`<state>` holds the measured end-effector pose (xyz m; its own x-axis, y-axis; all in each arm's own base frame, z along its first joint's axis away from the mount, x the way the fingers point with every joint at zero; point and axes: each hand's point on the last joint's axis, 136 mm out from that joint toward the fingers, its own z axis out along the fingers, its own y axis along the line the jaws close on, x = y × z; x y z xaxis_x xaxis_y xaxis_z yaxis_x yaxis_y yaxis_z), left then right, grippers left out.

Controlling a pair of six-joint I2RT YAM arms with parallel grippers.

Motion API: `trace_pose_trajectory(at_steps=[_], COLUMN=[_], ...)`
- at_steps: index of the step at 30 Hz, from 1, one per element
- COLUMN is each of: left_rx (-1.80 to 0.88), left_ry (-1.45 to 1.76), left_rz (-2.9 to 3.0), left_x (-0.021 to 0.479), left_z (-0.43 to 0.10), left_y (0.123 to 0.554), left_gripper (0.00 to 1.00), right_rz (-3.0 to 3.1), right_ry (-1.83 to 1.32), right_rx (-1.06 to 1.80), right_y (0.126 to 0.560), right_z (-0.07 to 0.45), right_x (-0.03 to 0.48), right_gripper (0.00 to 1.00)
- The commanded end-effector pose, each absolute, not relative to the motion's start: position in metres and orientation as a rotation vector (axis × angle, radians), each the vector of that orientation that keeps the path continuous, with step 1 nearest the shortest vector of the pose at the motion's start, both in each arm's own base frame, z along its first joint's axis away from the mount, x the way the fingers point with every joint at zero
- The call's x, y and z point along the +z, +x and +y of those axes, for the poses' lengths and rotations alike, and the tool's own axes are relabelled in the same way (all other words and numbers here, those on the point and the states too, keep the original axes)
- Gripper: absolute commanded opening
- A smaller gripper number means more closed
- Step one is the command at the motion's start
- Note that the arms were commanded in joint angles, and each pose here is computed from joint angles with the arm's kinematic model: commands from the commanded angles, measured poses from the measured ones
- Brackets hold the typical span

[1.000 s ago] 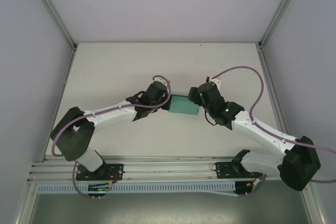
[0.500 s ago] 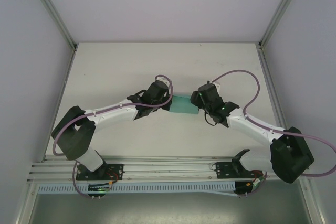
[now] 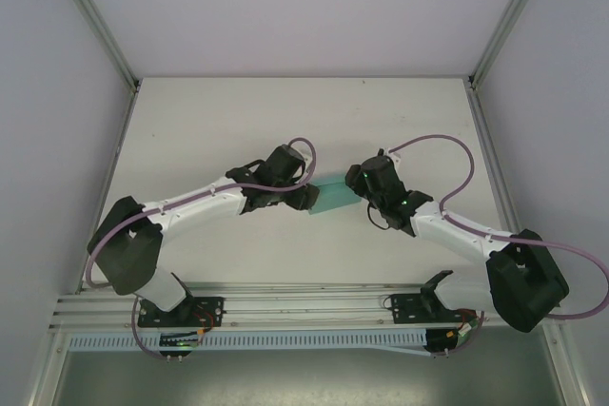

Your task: Assemble paper box

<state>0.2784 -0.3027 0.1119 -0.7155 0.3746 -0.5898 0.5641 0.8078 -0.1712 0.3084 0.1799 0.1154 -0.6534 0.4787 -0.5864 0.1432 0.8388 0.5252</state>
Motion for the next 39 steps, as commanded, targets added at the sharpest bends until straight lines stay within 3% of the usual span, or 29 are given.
trace_pose_trajectory(at_steps=[1,5,13,15,21,29,39], left_rx=[-0.571,-0.628,-0.579,-0.664,-0.808,-0.930,-1.045], left_ry=[0.818,0.773,0.376,0.276,0.286,0.215,0.062], left_rz=[2.462,2.444,2.541,2.584,2.632,2.732,2.833], left_x=[0.121,0.138,0.156,0.151,0.126,0.082,0.042], left_z=[-0.311,-0.319,-0.291,-0.284,-0.291,-0.285,-0.263], left_y=[0.253,0.255,0.288,0.297,0.297,0.289,0.276], left_gripper=[0.77,0.98,0.99,0.98,0.96,0.81,0.39], right_rz=[2.438,2.453,2.461,2.466,2.477,2.504,2.508], right_ry=[0.457,0.469,0.464,0.453,0.450,0.457,0.410], right_rx=[0.431,0.427,0.386,0.380,0.358,0.363,0.334], right_y=[0.278,0.274,0.270,0.270,0.271,0.268,0.273], right_z=[0.162,0.161,0.154,0.154,0.153,0.155,0.146], right_x=[0.063,0.057,0.051,0.050,0.047,0.037,0.036], right_gripper=[0.45,0.44,0.43,0.36,0.36,0.36,0.36])
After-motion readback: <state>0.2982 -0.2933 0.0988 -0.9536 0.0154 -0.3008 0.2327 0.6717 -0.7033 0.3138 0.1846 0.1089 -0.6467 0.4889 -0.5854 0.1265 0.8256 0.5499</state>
